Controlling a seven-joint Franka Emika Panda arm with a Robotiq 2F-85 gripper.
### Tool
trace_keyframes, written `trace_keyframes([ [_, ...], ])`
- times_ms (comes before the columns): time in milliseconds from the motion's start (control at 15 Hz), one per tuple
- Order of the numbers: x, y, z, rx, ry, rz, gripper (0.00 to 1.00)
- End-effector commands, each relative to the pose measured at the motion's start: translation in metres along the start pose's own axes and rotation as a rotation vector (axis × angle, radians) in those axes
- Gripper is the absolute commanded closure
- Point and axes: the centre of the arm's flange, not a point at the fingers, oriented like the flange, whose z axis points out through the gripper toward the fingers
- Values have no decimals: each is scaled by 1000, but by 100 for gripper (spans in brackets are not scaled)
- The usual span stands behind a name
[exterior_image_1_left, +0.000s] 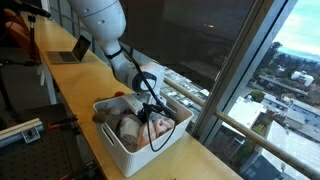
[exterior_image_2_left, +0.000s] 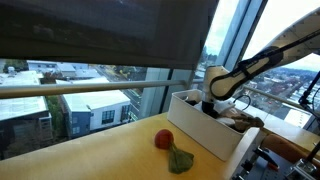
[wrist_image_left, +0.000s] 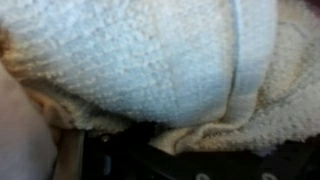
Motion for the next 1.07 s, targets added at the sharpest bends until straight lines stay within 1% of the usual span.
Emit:
trace_keyframes([
  [0,-12,-1,15,47,-44,-3,47],
  [200,-24,4,-15,96,-41,-6,68],
  [333,-34,3,-37,131,-31,-8,84],
  [467,-47,0,-62,149,-11,-14,99],
  [667,-67,5,-103,157,25,-18,100],
  [800,-80,12,-142,154,60,-19,100],
  [1000,-92,17,-211,139,145,-29,100],
])
